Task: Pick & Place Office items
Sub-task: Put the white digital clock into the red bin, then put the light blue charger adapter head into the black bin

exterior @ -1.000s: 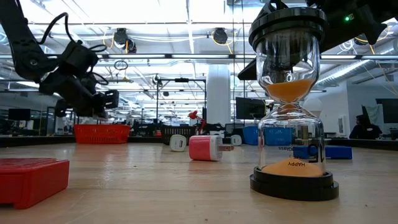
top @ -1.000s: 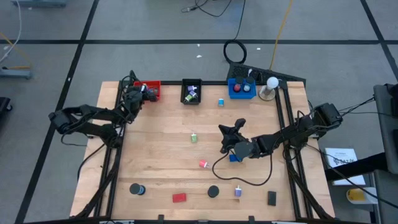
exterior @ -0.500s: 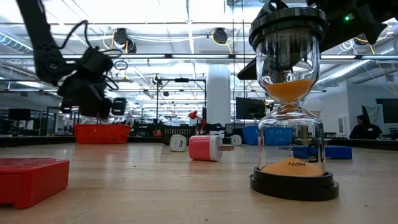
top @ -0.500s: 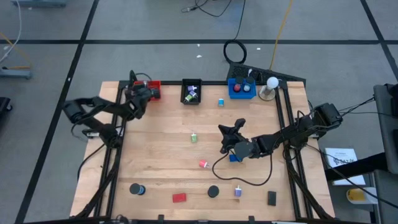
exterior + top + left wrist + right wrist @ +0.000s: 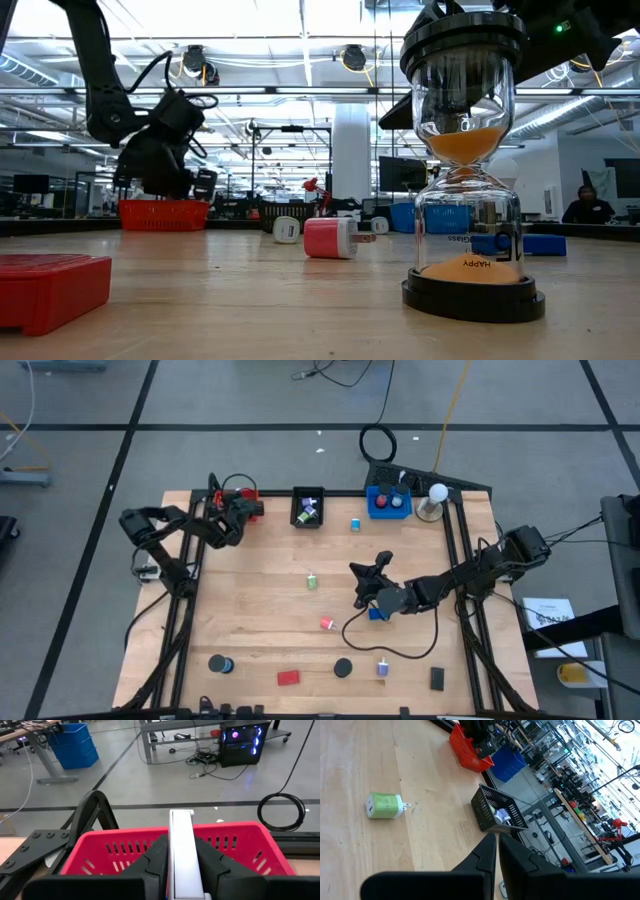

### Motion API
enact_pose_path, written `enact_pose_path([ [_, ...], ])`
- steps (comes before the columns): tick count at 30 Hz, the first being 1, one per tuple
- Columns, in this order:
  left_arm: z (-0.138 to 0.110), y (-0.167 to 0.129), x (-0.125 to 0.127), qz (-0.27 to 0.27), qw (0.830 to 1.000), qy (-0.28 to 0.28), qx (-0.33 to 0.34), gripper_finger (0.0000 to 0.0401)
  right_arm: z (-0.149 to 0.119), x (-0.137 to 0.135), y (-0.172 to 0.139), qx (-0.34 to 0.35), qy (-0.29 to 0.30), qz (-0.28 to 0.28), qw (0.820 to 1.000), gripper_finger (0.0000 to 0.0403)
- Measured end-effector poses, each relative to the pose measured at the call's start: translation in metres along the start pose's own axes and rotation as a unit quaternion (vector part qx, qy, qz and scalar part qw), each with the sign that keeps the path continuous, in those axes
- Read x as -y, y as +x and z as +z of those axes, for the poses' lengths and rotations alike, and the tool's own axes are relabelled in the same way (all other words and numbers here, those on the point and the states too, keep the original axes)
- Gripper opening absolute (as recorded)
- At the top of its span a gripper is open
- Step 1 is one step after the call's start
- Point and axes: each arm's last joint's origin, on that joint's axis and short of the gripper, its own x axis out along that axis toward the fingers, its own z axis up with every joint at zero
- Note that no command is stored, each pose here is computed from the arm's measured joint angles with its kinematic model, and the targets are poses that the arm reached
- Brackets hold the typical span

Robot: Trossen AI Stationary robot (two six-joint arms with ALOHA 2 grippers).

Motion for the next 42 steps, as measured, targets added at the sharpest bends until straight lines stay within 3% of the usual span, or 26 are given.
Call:
enact_pose_path([
  [17,0.015,-0.015,-0.004,-0.010,0.998,0.056,-0.005,0.0181,0.000,0.000,0.000,0.000,0.004,0.000,1.000,0.0016],
  [21,0.026,-0.030,-0.008,-0.021,0.998,0.063,-0.005,0.0172,0.000,0.000,0.000,0.000,0.015,0.000,1.000,0.0016],
  [25,0.032,-0.049,-0.007,-0.050,0.995,0.082,-0.004,0.0126,0.000,0.000,0.000,0.000,0.017,0.000,1.000,0.0016],
  [32,0.023,-0.090,0.007,-0.154,0.980,0.126,0.022,0.0017,0.000,0.000,0.001,-0.001,0.027,-0.001,1.000,0.0016],
  [35,0.012,-0.108,0.011,-0.228,0.966,0.117,0.045,0.0008,0.000,0.001,0.001,-0.001,0.037,-0.001,0.999,0.0016],
  [38,0.002,-0.124,0.011,-0.308,0.944,0.100,0.069,0.0017,-0.001,0.002,0.002,-0.003,0.068,-0.003,0.998,0.0016],
  [42,-0.013,-0.143,0.003,-0.424,0.899,0.076,0.084,0.0008,-0.003,0.005,0.009,-0.008,0.162,-0.001,0.987,0.0016],
])
